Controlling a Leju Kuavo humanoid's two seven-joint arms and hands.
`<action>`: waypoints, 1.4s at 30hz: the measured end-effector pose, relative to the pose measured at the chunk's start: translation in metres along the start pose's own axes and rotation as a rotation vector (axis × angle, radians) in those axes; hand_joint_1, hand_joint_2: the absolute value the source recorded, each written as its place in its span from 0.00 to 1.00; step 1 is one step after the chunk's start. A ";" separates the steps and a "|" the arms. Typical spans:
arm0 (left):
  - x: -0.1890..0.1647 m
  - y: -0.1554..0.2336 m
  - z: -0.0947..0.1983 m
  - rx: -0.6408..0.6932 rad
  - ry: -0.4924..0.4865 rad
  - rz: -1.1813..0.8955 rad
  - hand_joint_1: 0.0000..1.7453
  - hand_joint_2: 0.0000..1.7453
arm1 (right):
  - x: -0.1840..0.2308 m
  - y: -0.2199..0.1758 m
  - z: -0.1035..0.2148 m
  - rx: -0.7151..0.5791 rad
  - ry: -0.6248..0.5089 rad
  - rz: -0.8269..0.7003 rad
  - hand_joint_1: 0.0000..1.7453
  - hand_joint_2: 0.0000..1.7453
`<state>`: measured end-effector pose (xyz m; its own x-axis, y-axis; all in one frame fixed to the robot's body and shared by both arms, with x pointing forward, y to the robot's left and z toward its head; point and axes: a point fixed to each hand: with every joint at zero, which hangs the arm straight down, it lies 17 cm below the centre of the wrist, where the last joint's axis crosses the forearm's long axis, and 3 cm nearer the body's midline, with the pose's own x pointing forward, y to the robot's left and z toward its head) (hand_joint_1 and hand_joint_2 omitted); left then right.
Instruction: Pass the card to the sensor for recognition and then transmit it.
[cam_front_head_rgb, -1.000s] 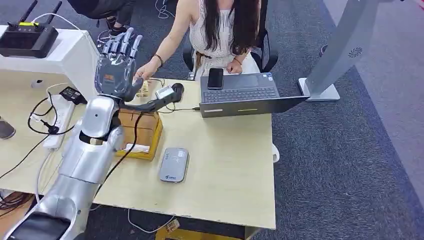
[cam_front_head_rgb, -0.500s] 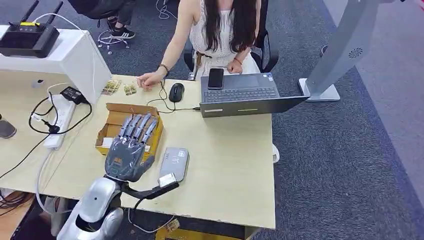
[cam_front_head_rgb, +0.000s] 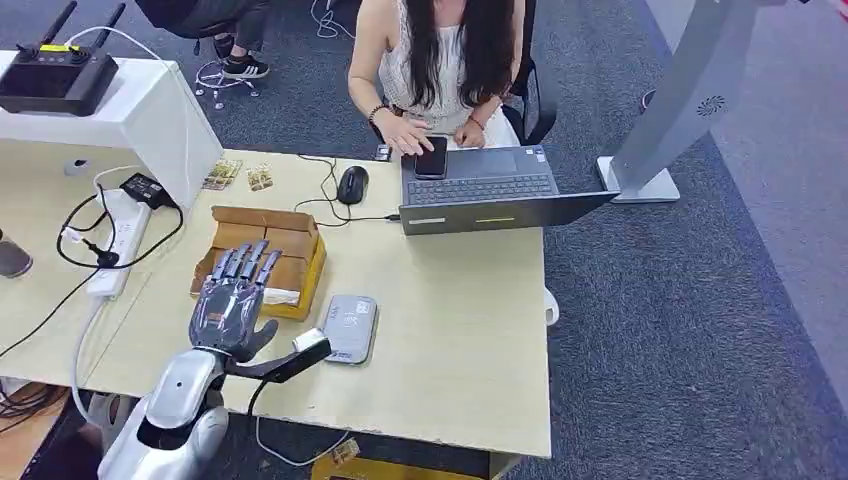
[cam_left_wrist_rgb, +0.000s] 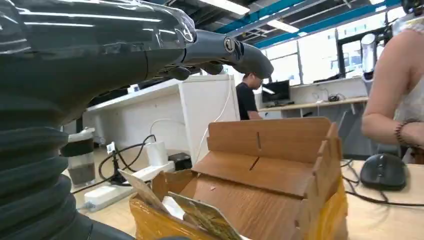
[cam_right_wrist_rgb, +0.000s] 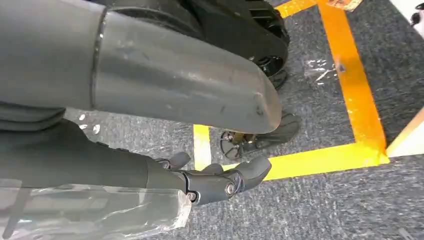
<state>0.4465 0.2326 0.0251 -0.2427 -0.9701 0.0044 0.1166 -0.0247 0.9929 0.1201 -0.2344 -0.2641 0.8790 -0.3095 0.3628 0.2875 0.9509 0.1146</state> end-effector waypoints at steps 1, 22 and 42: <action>-0.003 -0.003 -0.001 -0.008 0.007 -0.001 0.00 1.00 | 0.000 0.000 0.000 0.001 0.002 0.003 0.00 0.00; -0.036 -0.019 -0.009 -0.072 0.085 -0.009 1.00 1.00 | -0.003 0.001 0.000 0.004 0.012 0.020 0.00 0.00; -0.041 -0.020 -0.007 -0.071 0.090 0.017 1.00 1.00 | -0.003 0.003 0.000 0.015 0.013 0.026 0.00 0.00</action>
<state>0.4614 0.2713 0.0043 -0.1534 -0.9881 0.0075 0.1884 -0.0218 0.9819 0.1180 -0.2309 -0.2645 0.8911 -0.2842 0.3538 0.2585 0.9587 0.1190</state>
